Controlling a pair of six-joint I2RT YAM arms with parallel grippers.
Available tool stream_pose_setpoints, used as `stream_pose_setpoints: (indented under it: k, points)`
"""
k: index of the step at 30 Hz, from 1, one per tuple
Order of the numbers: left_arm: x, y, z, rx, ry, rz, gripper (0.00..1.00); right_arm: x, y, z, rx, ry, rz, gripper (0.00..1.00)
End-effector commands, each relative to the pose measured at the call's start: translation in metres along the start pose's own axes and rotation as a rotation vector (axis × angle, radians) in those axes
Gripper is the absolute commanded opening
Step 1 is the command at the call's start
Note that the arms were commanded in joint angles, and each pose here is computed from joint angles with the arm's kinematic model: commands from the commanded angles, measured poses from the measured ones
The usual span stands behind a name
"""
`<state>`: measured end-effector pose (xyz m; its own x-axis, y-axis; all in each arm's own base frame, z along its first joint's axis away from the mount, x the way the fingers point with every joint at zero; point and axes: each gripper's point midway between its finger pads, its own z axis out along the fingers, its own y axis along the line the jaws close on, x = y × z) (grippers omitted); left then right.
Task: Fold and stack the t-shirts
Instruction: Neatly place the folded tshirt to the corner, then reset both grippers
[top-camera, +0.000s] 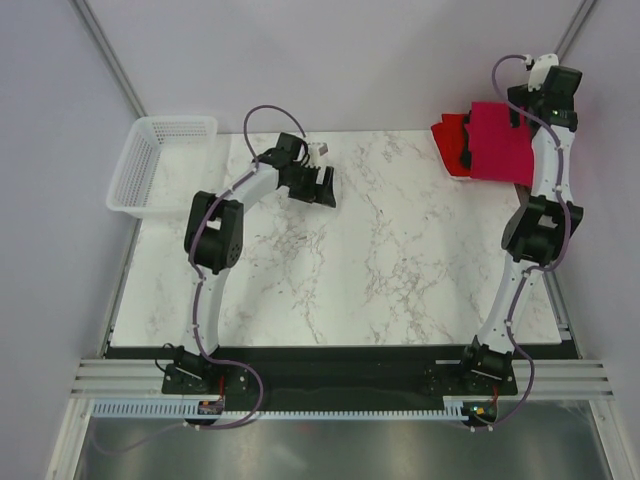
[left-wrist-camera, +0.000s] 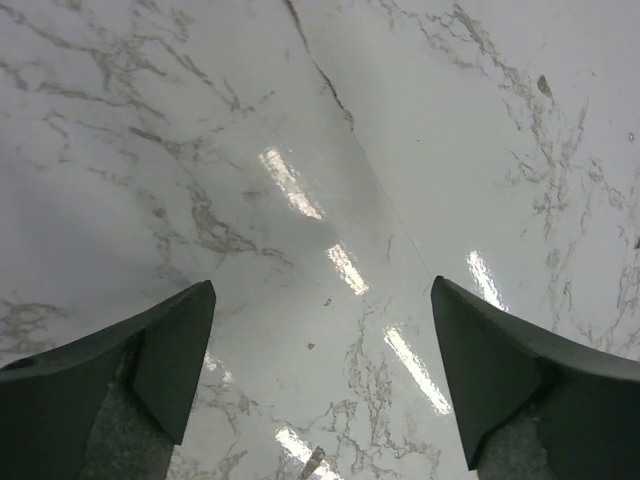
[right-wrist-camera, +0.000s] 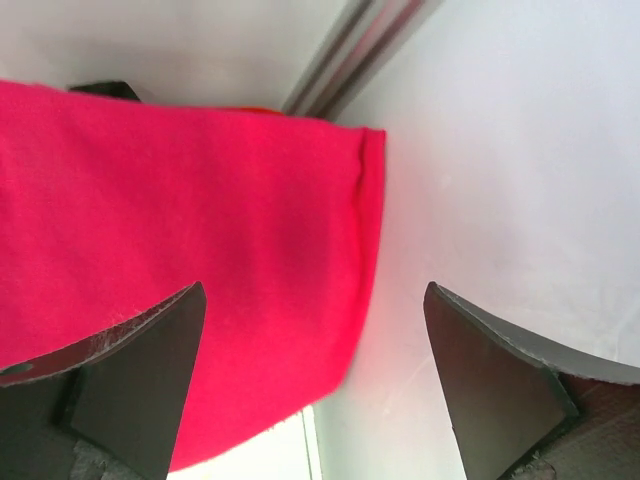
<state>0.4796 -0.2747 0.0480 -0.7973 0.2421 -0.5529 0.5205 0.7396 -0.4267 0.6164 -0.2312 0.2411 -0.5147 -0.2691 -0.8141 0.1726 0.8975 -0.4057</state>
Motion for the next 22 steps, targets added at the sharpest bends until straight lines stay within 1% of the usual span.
stream_pose_setpoints:
  k: [1,2,3,4,5,6,7,8,9,10,11,12,13,14,15,16,17,21,22]
  points:
    - [-0.051,0.003,-0.043,-0.154,-0.135,0.123,1.0,-0.063,-0.002,-0.041,0.023,-0.137,0.025,0.98]
    - [-0.06,0.014,-0.052,-0.235,-0.155,0.151,1.0,-0.068,0.0,-0.048,0.022,-0.146,0.025,0.98]
    - [-0.069,0.018,-0.058,-0.272,-0.181,0.172,1.0,-0.076,0.005,-0.055,0.009,-0.168,0.027,0.98]
    - [-0.079,0.021,-0.067,-0.309,-0.207,0.204,1.0,-0.073,0.023,-0.068,-0.04,-0.165,0.017,0.98]
    - [-0.09,0.027,-0.08,-0.38,-0.238,0.223,1.0,-0.07,0.035,-0.075,-0.077,-0.173,0.027,0.98]
    - [-0.098,0.031,-0.088,-0.417,-0.266,0.234,1.0,-0.085,0.055,-0.085,-0.163,-0.262,0.024,0.98]
    - [-0.104,0.033,-0.094,-0.451,-0.281,0.251,1.0,-0.064,0.084,-0.102,-0.239,-0.248,0.017,0.98]
    - [-0.109,0.038,-0.104,-0.495,-0.297,0.252,1.0,-0.075,0.095,-0.112,-0.262,-0.337,0.034,0.98]
    - [-0.112,0.039,-0.108,-0.502,-0.308,0.25,1.0,-0.084,0.103,-0.137,-0.287,-0.397,0.047,0.98]
    - [-0.114,0.039,-0.112,-0.503,-0.319,0.244,1.0,-0.045,0.142,-0.133,-0.336,-0.324,0.056,0.98]
    - [-0.115,0.039,-0.116,-0.504,-0.333,0.215,1.0,-0.043,0.152,-0.136,-0.315,-0.325,0.071,0.98]
    - [-0.118,0.04,-0.127,-0.507,-0.354,0.19,1.0,-0.035,0.164,-0.139,-0.297,-0.284,0.118,0.98]
    - [-0.115,0.042,-0.129,-0.504,-0.364,0.138,1.0,-0.023,0.182,-0.14,-0.233,-0.221,0.125,0.98]
    - [-0.114,0.043,-0.133,-0.494,-0.374,0.095,1.0,-0.008,0.193,-0.141,-0.219,-0.155,0.122,0.98]
    - [-0.117,0.044,-0.145,-0.492,-0.399,0.066,1.0,-0.002,0.199,-0.142,-0.191,-0.12,0.127,0.98]
    - [-0.114,0.045,-0.149,-0.485,-0.404,0.035,1.0,0.002,0.214,-0.146,-0.192,-0.095,0.125,0.98]
    - [-0.115,0.044,-0.153,-0.472,-0.415,0.033,1.0,0.008,0.218,-0.147,-0.189,-0.072,0.113,0.98]
    - [-0.122,0.05,-0.187,-0.488,-0.507,0.032,1.0,0.022,0.242,-0.162,-0.302,-0.055,0.133,0.98]
    - [-0.121,0.05,-0.202,-0.503,-0.529,0.033,1.0,0.025,0.244,-0.172,-0.318,-0.056,0.15,0.98]
